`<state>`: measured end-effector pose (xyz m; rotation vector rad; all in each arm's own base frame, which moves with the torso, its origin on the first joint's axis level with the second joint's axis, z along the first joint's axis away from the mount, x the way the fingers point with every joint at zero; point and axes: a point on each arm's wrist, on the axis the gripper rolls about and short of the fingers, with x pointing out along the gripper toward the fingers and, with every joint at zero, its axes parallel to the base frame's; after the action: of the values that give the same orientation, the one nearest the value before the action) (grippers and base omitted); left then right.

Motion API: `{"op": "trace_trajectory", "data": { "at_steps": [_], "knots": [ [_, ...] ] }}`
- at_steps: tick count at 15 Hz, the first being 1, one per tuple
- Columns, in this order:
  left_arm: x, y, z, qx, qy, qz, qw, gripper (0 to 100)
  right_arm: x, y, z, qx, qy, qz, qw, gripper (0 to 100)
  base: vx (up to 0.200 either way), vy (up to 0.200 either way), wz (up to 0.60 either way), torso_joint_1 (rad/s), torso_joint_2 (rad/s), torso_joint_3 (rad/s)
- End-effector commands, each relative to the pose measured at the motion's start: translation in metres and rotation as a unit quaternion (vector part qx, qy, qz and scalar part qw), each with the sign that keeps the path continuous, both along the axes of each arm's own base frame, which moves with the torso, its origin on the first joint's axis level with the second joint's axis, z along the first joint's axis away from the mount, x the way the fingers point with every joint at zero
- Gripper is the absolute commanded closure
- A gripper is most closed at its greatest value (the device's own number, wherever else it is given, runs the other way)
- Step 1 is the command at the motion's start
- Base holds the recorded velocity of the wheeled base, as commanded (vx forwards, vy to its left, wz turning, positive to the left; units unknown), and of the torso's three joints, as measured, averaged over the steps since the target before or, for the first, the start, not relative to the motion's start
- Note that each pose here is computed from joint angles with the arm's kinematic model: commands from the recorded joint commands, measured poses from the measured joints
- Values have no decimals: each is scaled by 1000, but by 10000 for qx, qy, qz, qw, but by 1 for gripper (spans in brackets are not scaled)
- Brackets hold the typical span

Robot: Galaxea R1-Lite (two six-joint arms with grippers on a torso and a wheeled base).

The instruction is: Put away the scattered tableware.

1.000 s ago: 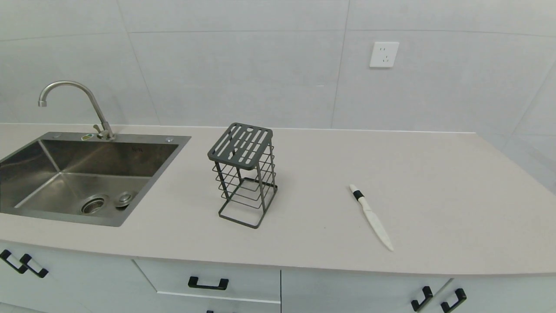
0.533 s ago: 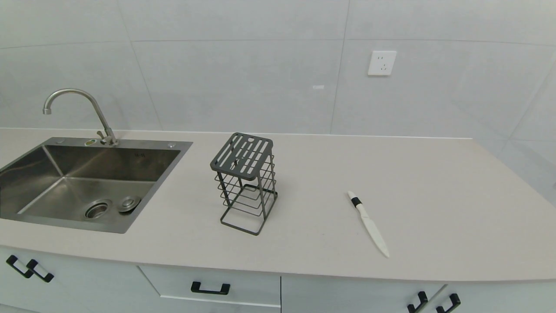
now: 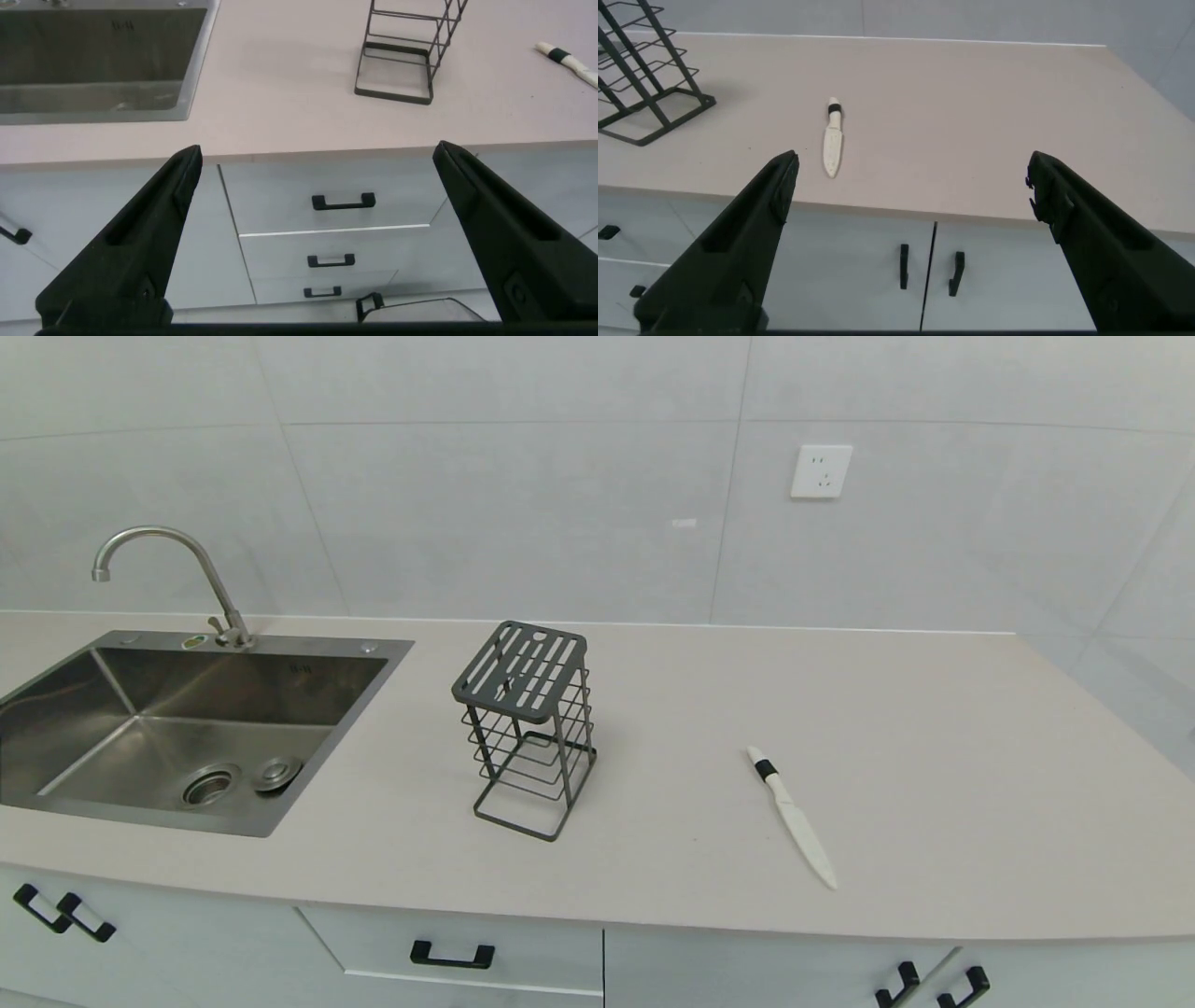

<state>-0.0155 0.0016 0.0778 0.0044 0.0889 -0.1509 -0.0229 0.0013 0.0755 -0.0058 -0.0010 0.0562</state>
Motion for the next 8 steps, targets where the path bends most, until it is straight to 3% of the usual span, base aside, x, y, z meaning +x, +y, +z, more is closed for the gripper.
{"op": "trace_trajectory", "data": {
  "at_steps": [1,3,8],
  "knots": [
    [0,0,0,4,7,3,10000,0,0,0,0,-2,4,3,10000,0,0,0,0,0,0,0],
    [0,0,0,4,7,-4,10000,0,0,0,0,-2,4,3,10000,0,0,0,0,117,-5,112],
    [0,0,0,-11,10,5,10000,0,0,0,0,-2,4,3,10000,0,0,0,0,259,-16,230]
  ]
}}
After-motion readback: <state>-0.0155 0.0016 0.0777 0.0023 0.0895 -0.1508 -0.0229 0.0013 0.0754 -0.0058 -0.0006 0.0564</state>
